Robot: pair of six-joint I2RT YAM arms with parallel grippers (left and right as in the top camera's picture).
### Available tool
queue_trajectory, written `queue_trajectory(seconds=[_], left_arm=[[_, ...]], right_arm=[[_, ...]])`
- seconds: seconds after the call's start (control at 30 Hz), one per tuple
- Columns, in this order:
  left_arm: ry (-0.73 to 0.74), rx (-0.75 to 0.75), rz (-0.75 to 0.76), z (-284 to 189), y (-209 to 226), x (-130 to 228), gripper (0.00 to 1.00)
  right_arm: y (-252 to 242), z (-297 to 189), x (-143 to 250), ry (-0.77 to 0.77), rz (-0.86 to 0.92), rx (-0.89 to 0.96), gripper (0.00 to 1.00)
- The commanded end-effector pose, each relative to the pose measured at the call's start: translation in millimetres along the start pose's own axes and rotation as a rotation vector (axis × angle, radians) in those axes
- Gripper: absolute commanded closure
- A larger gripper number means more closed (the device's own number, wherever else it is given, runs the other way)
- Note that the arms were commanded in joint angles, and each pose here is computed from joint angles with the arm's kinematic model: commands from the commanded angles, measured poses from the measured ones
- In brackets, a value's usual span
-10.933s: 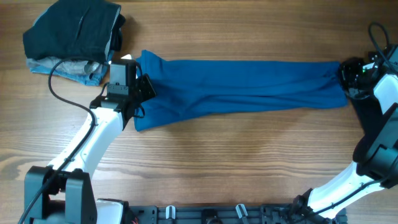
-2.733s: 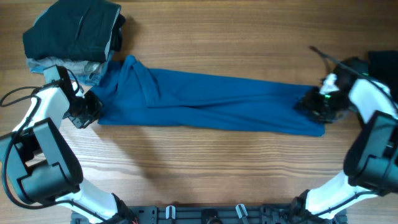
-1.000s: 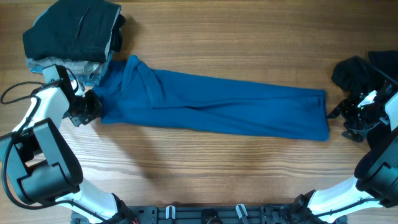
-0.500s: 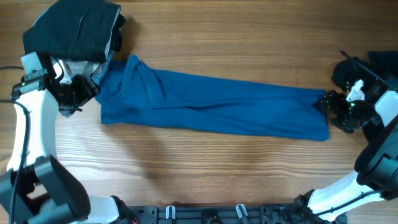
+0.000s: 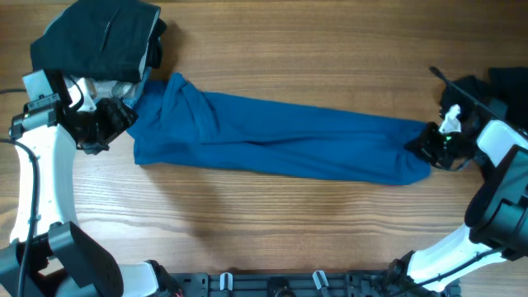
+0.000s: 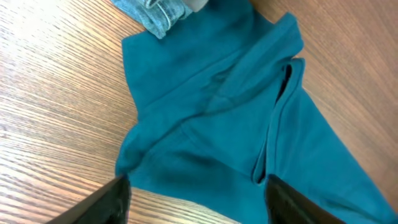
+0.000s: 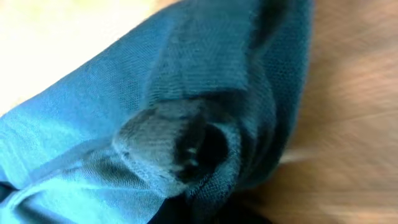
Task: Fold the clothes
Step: 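Fold the polo strip's right end leftward over itself with the right gripper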
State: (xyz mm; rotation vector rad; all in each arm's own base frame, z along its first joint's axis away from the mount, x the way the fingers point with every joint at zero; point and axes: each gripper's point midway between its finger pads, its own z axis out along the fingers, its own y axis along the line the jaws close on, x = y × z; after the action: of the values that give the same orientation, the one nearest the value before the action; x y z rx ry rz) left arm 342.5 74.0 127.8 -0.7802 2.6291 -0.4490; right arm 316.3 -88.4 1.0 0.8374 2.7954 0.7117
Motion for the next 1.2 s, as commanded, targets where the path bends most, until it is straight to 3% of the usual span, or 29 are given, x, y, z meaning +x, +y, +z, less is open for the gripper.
queue_trajectory(seconds=[0.0, 0.13, 0.23, 0.47, 0.67, 1.07, 1.1, 1.13, 1.17], left_arm=[[-0.057, 0.043, 0.025, -20.5, -13.0, -6.0, 0.36], [-0.082, 0.049, 0.035, -28.6, -16.2, -7.3, 0.37], [-0.088, 0.050, 0.037, -30.6, -17.0, -7.5, 0.37], [-0.091, 0.052, 0.039, -30.7, -17.3, -8.3, 0.36], [-0.091, 0.052, 0.039, -30.7, -17.3, -8.3, 0.36], [-0.091, 0.052, 0.038, -30.7, -17.3, -8.2, 0.36], [-0.091, 0.052, 0.038, -30.7, -17.3, -8.2, 0.36], [-0.091, 0.052, 0.038, -30.7, -17.3, -8.1, 0.36], [-0.091, 0.052, 0.038, -30.7, -17.3, -8.1, 0.36]], right_arm=[[1.7, -47.6, -27.1, -0.105, 0.012, 0.040, 0.96], [34.8, -108.1, -50.9, -0.242, -0.055, 0.036, 0.96], [67.1, -123.8, -46.1, -0.250, -0.134, 0.029, 0.96], [159.0, -69.6, 9.7, -0.081, -0.380, 0.016, 0.96], [205.5, -22.6, 51.8, -0.019, -0.497, 0.105, 0.95], [256.9, 42.2, 118.6, 0.091, -0.534, 0.086, 0.94], [258.8, 45.2, 122.3, 0.096, -0.537, 0.086, 0.83], [260.3, 48.0, 125.0, 0.100, -0.534, 0.086, 0.63], [262.1, 50.2, 126.1, 0.099, -0.542, 0.083, 0.51]])
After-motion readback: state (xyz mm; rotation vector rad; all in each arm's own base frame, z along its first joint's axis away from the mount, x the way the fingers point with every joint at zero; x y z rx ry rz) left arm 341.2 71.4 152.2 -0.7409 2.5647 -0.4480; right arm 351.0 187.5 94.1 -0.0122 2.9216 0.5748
